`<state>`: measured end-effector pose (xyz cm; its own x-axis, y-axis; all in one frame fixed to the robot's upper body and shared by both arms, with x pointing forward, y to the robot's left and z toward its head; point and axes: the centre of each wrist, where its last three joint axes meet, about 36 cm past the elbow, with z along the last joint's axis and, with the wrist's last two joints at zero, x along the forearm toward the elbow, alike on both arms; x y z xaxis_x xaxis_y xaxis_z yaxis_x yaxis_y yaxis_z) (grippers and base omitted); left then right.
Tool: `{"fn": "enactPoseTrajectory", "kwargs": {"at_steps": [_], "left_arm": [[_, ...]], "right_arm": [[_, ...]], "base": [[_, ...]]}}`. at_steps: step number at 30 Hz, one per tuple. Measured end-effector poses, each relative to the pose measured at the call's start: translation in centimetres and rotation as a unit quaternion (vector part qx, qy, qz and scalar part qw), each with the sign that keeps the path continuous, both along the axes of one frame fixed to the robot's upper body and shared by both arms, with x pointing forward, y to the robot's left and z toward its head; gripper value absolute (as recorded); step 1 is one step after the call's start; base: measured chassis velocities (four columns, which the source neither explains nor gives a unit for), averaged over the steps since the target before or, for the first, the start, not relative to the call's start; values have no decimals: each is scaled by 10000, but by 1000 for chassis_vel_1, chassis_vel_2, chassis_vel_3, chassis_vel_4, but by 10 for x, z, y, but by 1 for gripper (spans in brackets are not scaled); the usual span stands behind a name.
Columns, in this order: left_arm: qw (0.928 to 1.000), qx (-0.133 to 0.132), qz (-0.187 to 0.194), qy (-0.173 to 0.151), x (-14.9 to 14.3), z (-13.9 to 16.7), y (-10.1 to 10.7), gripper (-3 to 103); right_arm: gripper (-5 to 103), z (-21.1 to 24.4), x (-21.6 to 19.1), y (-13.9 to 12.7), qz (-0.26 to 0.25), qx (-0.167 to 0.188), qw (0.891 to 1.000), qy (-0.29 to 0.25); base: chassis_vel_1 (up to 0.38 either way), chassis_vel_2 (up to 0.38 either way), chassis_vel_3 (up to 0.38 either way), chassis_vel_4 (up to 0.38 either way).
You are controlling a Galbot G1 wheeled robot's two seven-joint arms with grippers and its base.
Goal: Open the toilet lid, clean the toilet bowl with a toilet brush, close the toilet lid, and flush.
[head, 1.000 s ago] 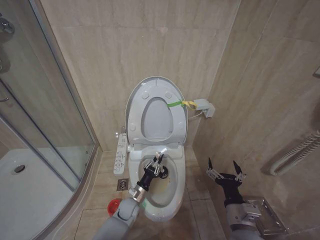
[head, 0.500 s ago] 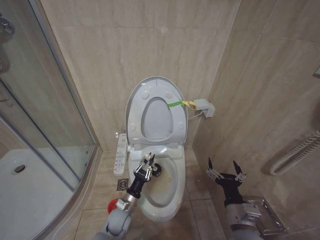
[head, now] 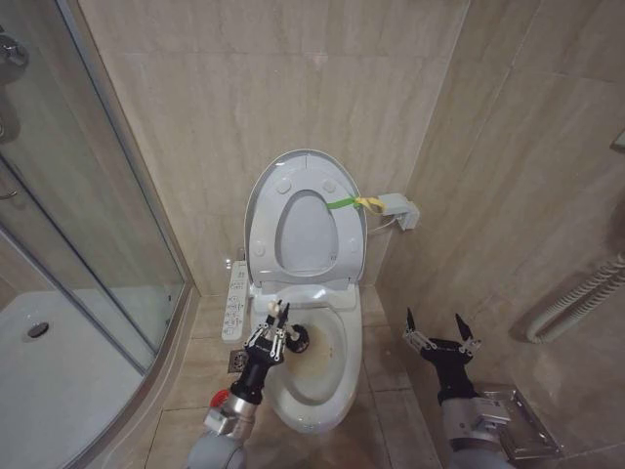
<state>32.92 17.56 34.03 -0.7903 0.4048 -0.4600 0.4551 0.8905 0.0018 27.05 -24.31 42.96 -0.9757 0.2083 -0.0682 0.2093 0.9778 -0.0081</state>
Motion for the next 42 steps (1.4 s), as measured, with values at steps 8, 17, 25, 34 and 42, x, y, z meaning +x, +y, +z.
{"fn": "enactPoseTrajectory", "kwargs": {"at_steps": [8, 17, 25, 34, 42], "left_arm": [[9984, 150, 545, 28, -29, 13, 36, 17], [9928, 209, 1119, 376, -79, 18, 54, 17], [9872, 311, 1536, 286, -99, 7, 75, 17], [9798, 292, 1922, 469, -106, -38, 91, 17], [9699, 421, 2256, 818, -101, -91, 115, 17]], "right_arm": [[100, 0, 0, 0, 0, 0, 10000, 0], [100, 0, 0, 0, 0, 0, 10000, 0], [100, 0, 0, 0, 0, 0, 10000, 0], [100, 0, 0, 0, 0, 0, 10000, 0], [100, 0, 0, 0, 0, 0, 10000, 0]], "base": [[0, 0, 0, 0], [0, 0, 0, 0], [0, 0, 0, 0], [0, 0, 0, 0], [0, 0, 0, 0]]}}
